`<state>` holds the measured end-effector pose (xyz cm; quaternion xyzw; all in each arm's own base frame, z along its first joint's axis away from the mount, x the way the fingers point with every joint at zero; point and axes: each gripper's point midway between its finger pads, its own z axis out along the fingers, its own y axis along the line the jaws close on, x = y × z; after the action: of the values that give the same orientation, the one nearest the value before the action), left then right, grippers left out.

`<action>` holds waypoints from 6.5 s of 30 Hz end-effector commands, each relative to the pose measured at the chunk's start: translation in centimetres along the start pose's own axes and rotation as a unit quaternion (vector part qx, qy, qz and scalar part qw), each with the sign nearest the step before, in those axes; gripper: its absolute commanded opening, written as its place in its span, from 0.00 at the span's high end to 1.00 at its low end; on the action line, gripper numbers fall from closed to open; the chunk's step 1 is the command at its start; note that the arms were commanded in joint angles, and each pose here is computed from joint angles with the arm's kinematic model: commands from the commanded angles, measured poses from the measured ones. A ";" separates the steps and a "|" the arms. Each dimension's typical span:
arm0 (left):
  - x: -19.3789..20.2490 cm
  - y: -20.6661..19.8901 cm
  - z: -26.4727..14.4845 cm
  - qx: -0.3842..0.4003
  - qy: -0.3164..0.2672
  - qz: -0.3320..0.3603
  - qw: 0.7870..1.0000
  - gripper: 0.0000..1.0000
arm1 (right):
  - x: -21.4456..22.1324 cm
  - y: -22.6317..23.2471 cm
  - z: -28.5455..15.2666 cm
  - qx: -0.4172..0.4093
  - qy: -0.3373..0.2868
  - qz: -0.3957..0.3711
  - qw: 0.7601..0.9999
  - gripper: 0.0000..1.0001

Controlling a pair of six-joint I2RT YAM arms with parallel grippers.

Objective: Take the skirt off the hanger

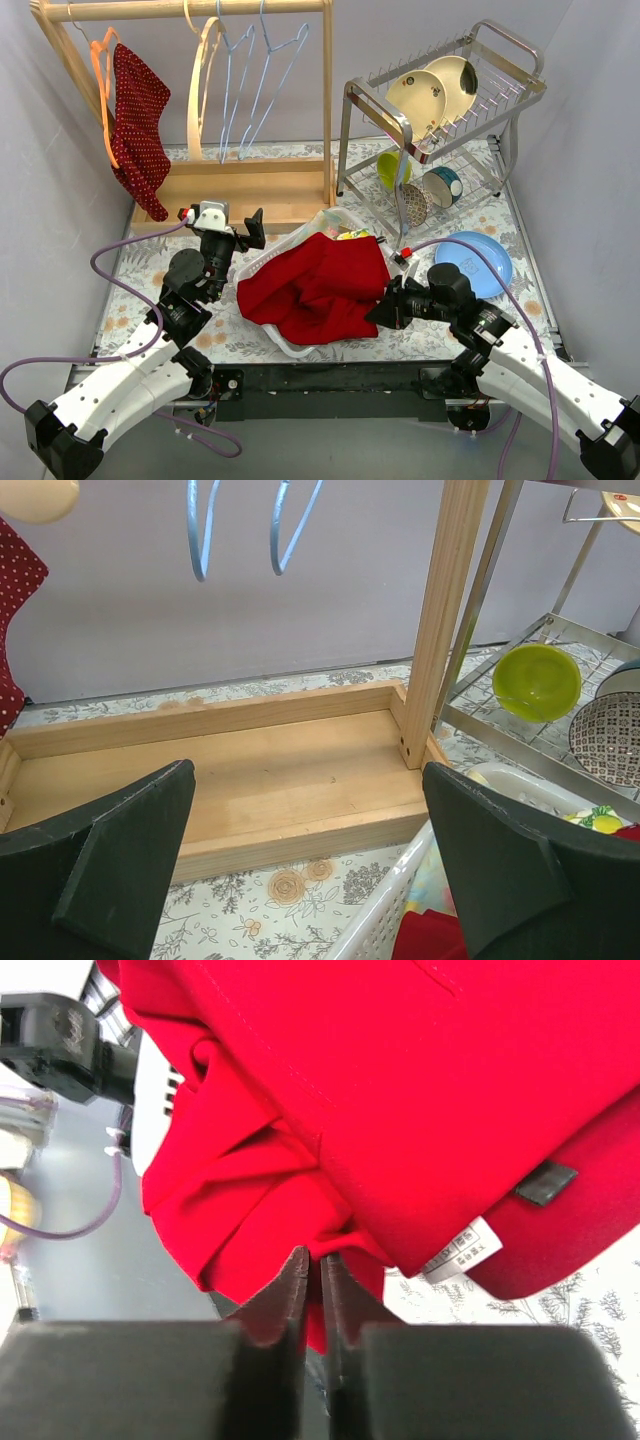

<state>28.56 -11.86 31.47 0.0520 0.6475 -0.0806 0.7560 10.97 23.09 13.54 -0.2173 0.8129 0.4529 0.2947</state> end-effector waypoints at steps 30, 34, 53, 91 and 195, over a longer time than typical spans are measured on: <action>-0.8 2.1 -0.2 -0.058 -0.007 -0.002 0.998 0.02 | -3.3 -7.5 8.3 0.186 -0.051 0.005 0.981 0.99; -0.8 2.1 -0.1 -0.061 -0.004 -0.001 0.998 0.02 | -0.5 -9.6 7.5 0.251 -0.014 -0.003 0.968 0.99; -0.8 2.7 -0.4 -0.076 -0.006 -0.002 0.997 0.02 | -14.6 5.1 -0.3 0.116 -0.097 -0.117 0.982 0.59; -1.2 4.0 -0.8 -0.108 -0.014 -0.006 0.994 0.02 | -15.7 1.5 7.4 0.188 -0.035 -0.101 0.976 0.72; -20.7 20.3 9.9 -0.117 -0.058 0.008 0.991 1.00 | -15.5 6.8 1.4 0.008 -0.163 -0.189 0.968 0.07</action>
<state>41.41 10.41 45.40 -0.1281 0.6919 0.0142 0.7104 18.35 28.36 25.43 -0.2886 0.7263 0.3918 0.4855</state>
